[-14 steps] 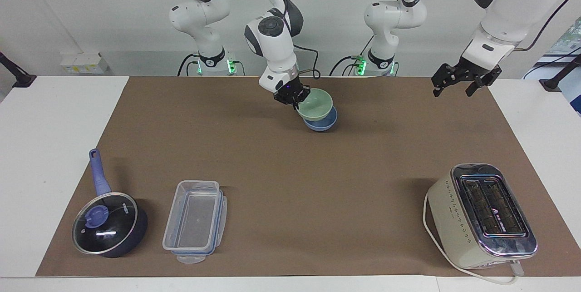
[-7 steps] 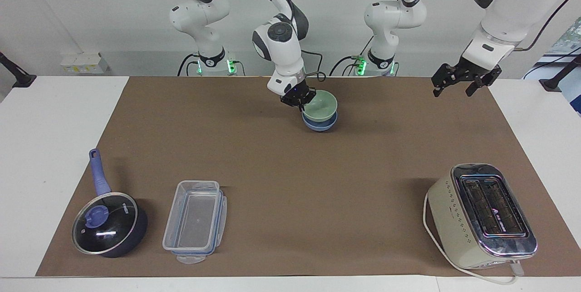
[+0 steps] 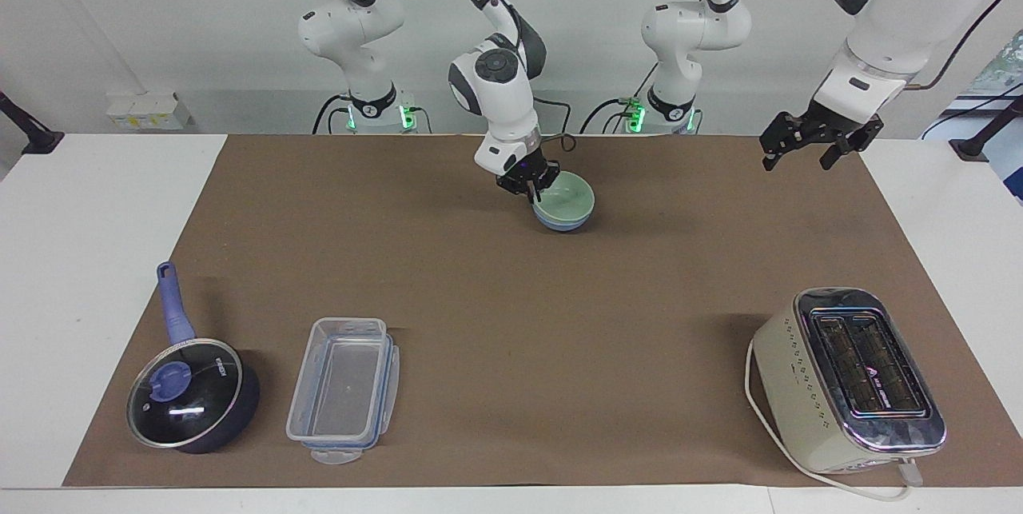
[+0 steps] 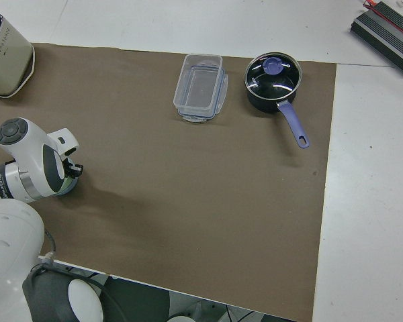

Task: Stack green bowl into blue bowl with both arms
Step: 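Lower the green bowl into the blue bowl and open the right gripper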

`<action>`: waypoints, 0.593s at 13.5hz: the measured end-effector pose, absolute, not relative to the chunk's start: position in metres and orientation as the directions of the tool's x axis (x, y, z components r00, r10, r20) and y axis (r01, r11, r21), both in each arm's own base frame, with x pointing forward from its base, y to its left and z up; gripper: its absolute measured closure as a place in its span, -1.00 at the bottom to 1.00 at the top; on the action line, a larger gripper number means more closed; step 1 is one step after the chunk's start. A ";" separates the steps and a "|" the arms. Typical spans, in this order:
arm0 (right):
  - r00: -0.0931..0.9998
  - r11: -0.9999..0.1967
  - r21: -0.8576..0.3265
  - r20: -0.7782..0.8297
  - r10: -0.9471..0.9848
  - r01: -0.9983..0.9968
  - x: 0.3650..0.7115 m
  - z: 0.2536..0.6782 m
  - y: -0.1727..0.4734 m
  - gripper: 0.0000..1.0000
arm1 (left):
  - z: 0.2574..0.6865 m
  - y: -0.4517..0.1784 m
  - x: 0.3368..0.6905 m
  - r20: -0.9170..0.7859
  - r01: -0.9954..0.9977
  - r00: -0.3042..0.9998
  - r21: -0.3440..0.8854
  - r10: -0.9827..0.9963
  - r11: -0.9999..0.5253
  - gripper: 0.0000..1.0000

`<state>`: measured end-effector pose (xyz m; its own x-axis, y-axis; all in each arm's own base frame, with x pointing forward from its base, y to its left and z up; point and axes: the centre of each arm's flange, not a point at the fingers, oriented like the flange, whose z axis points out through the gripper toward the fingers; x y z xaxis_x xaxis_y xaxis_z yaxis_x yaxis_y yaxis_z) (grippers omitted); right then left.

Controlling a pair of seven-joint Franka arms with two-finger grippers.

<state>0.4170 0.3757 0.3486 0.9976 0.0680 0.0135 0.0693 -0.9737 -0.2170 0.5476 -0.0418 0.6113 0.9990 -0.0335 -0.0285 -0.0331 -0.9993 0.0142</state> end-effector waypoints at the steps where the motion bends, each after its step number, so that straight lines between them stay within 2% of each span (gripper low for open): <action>1: 0.998 -0.973 -0.219 0.016 0.068 0.069 0.418 0.350 0.376 0.41 | 0.611 -0.042 0.548 -0.029 -0.033 0.999 0.014 -0.034 -0.999 -1.00; 3: 0.997 -0.971 -0.230 0.031 0.065 0.070 0.422 0.358 0.379 0.02 | 0.611 -0.042 0.548 -0.029 -0.033 0.999 0.014 -0.034 -0.999 -1.00; 5: 0.997 -0.967 -0.246 0.051 0.053 0.064 0.432 0.377 0.378 -0.53 | 0.611 -0.042 0.548 -0.029 -0.033 0.999 0.014 -0.033 -0.999 -1.00; 7: 0.998 -0.967 -0.251 0.062 0.028 0.043 0.444 0.403 0.363 -0.96 | 0.611 -0.042 0.548 -0.029 -0.033 0.999 0.014 -0.033 -0.999 -1.00; 8: 0.997 -0.970 -0.243 0.071 0.009 0.026 0.453 0.417 0.347 -1.00 | 0.611 -0.042 0.548 -0.029 -0.033 0.999 0.014 -0.033 -0.999 -1.00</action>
